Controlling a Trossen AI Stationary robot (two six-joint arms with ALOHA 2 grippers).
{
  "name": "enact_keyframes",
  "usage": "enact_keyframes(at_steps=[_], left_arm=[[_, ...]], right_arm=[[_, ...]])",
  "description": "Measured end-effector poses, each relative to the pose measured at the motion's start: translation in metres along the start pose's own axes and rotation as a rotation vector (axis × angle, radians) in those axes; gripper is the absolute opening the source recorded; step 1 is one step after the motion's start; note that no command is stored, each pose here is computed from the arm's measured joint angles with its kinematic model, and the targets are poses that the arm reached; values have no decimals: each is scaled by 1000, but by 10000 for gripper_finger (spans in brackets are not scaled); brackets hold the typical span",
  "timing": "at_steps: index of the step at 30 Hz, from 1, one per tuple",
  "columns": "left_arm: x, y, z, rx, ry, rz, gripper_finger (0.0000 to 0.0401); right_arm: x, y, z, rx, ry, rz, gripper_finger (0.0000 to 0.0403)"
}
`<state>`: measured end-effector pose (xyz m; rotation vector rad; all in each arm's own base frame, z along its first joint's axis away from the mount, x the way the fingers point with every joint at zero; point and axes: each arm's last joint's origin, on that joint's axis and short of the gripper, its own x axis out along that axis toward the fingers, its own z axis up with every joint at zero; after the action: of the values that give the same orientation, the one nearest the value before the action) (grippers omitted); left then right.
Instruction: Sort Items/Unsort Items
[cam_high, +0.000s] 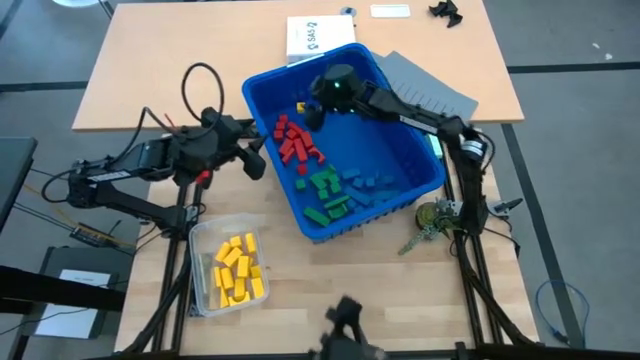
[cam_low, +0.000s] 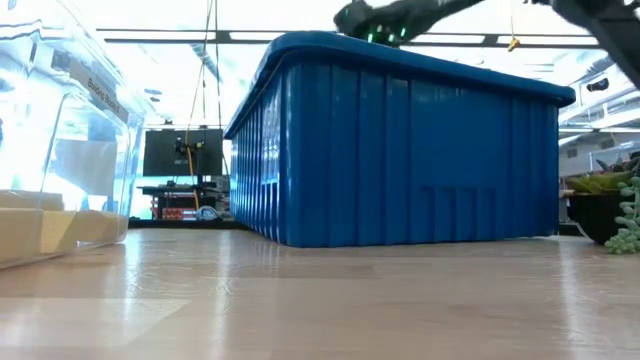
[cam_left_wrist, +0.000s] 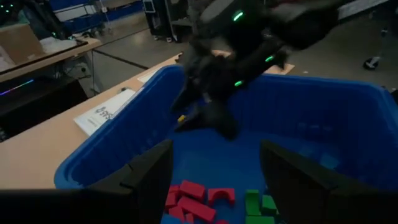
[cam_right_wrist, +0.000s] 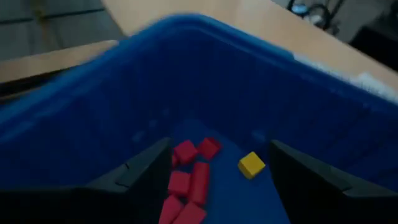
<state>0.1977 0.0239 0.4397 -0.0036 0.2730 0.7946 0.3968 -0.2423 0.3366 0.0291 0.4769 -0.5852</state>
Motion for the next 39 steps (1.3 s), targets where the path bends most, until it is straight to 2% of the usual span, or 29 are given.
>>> enact_keyframes(at_steps=[5, 9, 14, 21, 25, 30, 35, 39], left_arm=[[1, -1, 0, 0, 2, 0, 248], [3, -3, -1, 7, 11, -1, 248], [5, -5, -2, -3, 13, -1, 248], [7, -7, -2, -43, 17, -2, 248], [7, -7, -2, -71, 14, -2, 248], [7, -7, -2, -91, 12, -2, 248], [7, -7, -2, -90, 13, -2, 248], [7, -7, -2, -84, 18, -1, 248]], right_arm=[[51, -18, -32, 131, 12, -42, 261], [81, -27, -52, 197, -5, -115, 261], [110, -31, -77, 201, -12, -171, 261], [143, -34, -91, 160, -16, -203, 261], [155, -43, -87, 156, -46, -238, 261], [166, -54, -96, 162, -6, -259, 261], [165, -57, -100, 133, 40, -260, 261], [153, -57, -92, 73, 103, -246, 261]])
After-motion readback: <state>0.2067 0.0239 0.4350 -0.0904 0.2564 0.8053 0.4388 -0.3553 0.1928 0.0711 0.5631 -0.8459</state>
